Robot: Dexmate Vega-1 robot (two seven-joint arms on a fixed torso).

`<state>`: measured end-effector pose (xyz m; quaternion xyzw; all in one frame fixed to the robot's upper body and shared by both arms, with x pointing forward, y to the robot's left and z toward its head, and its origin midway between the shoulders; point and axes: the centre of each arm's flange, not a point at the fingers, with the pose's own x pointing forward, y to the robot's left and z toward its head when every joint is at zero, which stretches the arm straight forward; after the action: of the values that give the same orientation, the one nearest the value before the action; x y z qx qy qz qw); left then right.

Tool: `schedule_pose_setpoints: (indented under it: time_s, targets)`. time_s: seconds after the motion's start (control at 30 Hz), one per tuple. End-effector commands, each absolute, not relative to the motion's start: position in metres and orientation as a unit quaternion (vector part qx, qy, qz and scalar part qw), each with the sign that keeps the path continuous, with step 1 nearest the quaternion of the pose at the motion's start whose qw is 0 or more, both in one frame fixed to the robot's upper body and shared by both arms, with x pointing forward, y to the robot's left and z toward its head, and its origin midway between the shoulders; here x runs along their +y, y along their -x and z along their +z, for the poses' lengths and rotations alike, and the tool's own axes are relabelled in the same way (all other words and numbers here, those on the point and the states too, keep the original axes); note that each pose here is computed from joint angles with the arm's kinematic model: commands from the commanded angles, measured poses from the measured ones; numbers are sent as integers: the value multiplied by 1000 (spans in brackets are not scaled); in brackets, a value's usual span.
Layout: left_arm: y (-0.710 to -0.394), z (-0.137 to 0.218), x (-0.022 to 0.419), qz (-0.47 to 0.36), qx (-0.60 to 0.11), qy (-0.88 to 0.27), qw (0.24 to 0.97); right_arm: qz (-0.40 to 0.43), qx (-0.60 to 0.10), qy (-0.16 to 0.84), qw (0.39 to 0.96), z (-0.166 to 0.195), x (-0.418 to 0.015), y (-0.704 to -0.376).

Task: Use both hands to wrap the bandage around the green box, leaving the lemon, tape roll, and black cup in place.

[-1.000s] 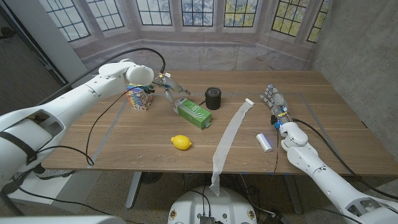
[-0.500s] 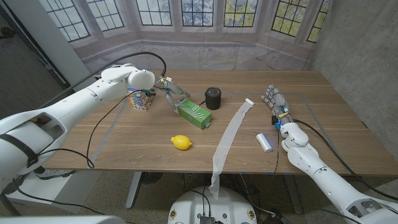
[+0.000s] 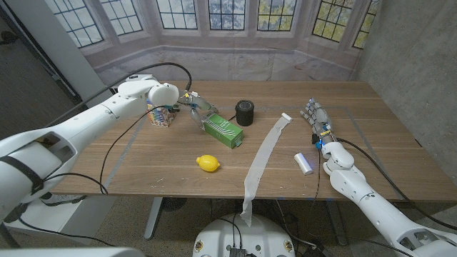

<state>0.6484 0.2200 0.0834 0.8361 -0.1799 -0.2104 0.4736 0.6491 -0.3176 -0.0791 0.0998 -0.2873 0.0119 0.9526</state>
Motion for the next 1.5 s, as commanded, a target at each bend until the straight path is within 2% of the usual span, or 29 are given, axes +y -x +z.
schedule_pose_setpoints:
  time_s: [0.03,1.13,1.5]
  targets:
    - [-653,75,215,-211,-186,-837,470,11,-287,-104,952,-84,-318,-648]
    - [-642,71,214,-187,-237,-833,463,12,-285,-102,953,-87,-320,-645]
    - [-637,79,214,-182,-243,-829,469,11,-292,-71,954,-74,-317,-640]
